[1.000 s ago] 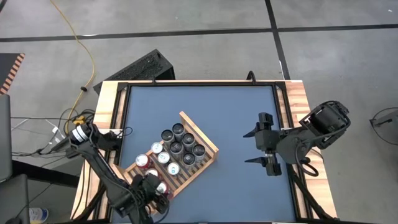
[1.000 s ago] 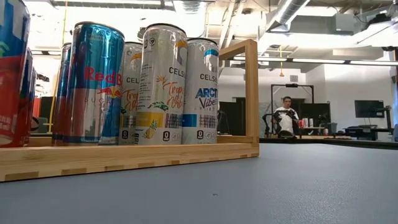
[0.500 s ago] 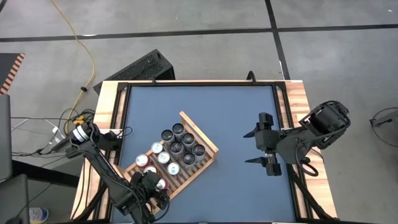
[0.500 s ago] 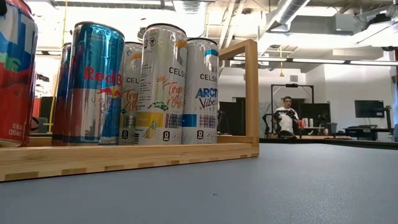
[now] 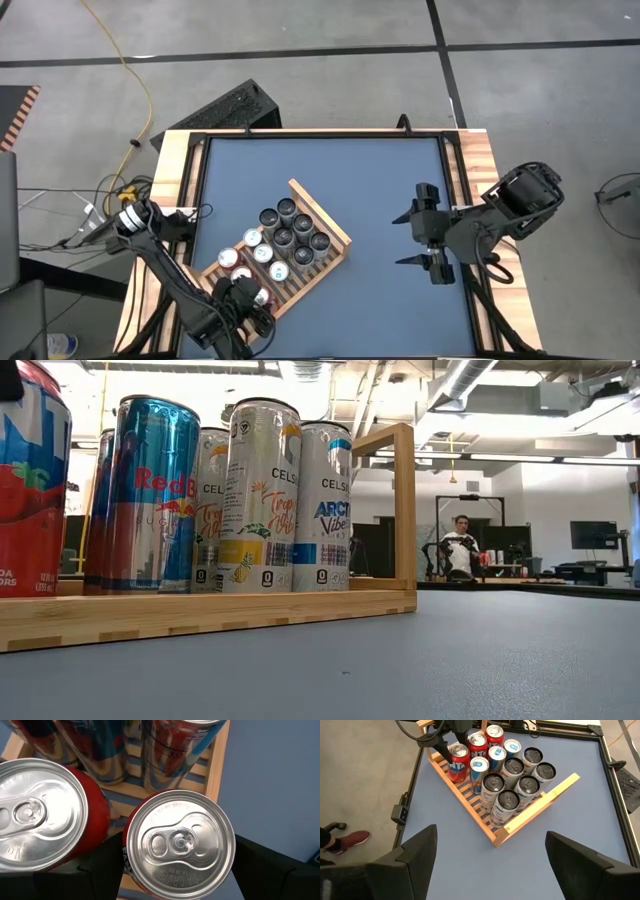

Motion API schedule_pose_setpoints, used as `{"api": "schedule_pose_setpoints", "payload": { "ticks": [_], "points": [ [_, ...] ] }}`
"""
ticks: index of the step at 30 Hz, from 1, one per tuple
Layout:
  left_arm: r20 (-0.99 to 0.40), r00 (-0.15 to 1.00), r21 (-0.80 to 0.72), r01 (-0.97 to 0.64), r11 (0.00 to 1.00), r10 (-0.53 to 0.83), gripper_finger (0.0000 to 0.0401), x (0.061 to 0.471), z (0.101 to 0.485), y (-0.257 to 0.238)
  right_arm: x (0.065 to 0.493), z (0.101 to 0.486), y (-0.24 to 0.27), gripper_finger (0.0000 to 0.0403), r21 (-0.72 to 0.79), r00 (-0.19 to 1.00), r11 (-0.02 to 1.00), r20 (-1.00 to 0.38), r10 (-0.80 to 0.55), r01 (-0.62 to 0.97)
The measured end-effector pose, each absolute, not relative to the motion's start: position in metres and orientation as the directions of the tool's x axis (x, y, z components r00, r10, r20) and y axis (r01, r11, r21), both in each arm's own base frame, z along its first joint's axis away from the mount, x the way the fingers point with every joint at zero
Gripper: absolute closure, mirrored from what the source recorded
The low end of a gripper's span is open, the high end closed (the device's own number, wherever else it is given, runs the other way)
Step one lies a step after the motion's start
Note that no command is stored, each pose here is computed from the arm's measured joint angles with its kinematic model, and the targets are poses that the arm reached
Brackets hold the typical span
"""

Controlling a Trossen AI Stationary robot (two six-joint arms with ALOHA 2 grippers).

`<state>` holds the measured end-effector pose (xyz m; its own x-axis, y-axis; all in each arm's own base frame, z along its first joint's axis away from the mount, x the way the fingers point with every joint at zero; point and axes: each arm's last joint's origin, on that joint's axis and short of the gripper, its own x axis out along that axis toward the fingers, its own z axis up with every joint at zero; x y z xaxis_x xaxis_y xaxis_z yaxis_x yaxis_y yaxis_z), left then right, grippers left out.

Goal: Place canned beverage on shelf
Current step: Put the red soda can on the shelf aligned with the other red soda cans

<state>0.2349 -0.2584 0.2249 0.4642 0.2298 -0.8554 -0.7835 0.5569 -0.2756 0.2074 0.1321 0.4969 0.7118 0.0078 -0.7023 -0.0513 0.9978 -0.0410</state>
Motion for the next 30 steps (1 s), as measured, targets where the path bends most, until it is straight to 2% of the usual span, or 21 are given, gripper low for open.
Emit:
{"api": "schedule_pose_setpoints", "payload": {
  "ticks": [9,16,30],
  "points": [
    [-0.9,0.369,-0.175,-0.792,0.584,0.23,0.011,0.228,0.237,-0.26,0.207,0.497,0.132,0.0071,-0.041,0.712,0.998,-0.702,0.008,-0.051],
    [-0.868,0.419,-0.211,-0.797,0.566,0.266,0.011,0.23,0.238,-0.259,0.207,0.497,0.132,0.0071,-0.041,0.712,0.998,-0.702,0.008,-0.052],
    [-0.854,0.433,-0.199,-0.785,0.586,0.289,0.011,0.234,0.232,-0.262,0.207,0.497,0.132,0.0071,-0.041,0.712,0.998,-0.702,0.008,-0.052]
  ]
}}
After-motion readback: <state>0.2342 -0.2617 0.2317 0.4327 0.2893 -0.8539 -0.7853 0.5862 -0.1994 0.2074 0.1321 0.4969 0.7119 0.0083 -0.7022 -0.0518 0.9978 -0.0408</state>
